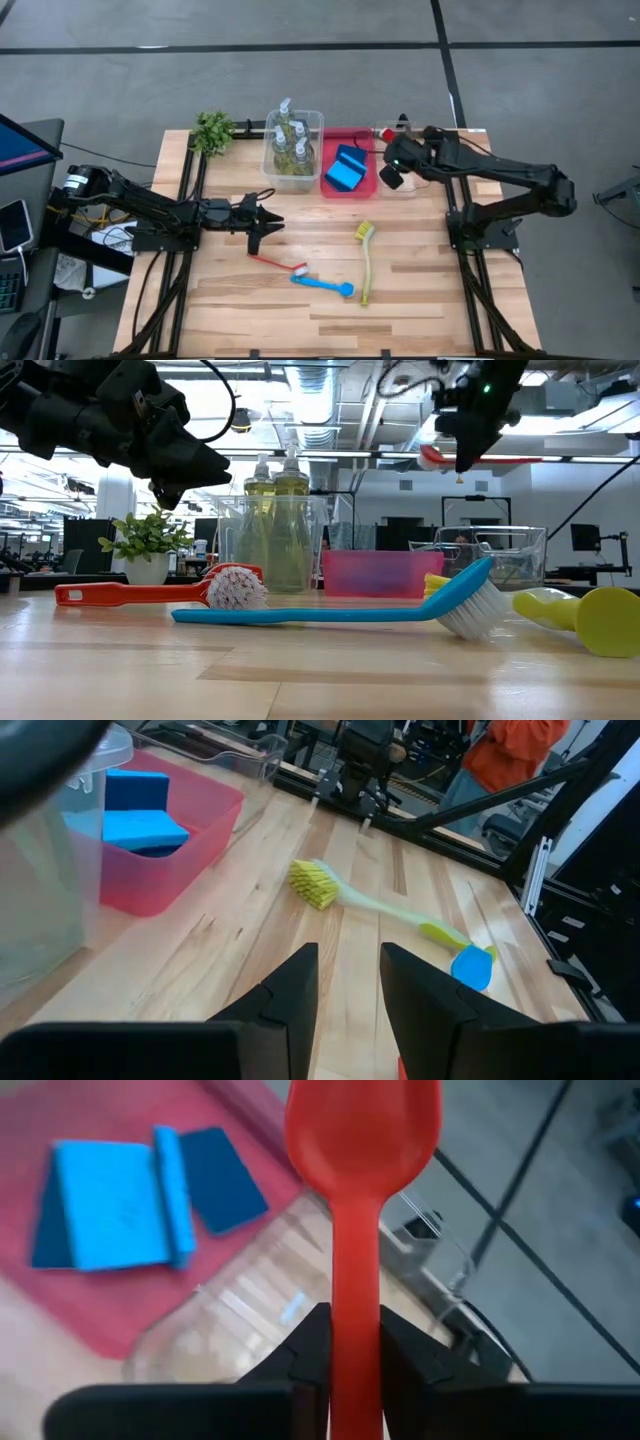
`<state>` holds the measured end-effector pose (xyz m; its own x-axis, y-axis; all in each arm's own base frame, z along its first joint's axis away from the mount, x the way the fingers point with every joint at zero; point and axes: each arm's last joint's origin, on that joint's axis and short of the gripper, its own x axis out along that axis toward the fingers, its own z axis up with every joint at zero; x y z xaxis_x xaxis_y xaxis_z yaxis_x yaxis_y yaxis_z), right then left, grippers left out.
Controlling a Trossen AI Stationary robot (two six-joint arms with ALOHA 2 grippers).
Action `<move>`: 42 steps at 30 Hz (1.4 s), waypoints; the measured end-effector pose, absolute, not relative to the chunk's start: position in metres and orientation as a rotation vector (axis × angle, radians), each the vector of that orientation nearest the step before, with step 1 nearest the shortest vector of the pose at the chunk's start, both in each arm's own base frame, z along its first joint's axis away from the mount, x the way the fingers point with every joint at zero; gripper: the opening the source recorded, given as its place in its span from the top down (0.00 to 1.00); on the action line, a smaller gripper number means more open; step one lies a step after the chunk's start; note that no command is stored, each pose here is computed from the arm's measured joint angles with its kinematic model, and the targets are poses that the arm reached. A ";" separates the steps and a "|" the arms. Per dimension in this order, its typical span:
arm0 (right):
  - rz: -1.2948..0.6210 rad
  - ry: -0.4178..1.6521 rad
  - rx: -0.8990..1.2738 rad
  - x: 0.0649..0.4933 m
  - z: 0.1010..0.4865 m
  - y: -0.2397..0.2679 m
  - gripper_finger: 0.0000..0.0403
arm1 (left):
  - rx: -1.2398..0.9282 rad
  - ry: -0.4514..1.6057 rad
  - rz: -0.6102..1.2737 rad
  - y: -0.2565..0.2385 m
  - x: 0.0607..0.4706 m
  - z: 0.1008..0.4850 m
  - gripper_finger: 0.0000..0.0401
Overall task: Pick & Place Kitchen Sink Supplies
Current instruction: Put the red dish brush into the transparent bin
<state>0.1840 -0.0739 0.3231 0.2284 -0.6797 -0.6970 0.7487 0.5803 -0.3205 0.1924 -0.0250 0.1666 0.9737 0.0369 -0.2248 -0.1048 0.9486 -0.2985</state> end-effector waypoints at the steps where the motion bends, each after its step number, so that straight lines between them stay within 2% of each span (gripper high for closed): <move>1: -0.997 0.928 0.090 0.186 0.321 -0.079 0.87 | -0.314 0.219 0.073 -0.025 0.192 0.167 0.72; 20: -1.065 1.175 0.271 0.201 0.264 -0.171 0.86 | -0.341 0.218 0.076 -0.025 0.192 0.167 0.72; 33: -1.053 1.271 0.277 0.211 0.241 -0.180 0.85 | -0.341 0.219 0.075 -0.025 0.192 0.167 0.72; 42: -1.042 1.290 0.270 0.210 0.241 -0.179 0.78 | -0.341 0.218 0.075 -0.025 0.192 0.167 0.72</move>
<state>0.2101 -0.1793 0.2409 -0.0808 -0.4799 -0.8736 0.7533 0.5446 -0.3688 0.1924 -0.0250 0.1667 0.9737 0.0365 -0.2248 -0.1099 0.9399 -0.3232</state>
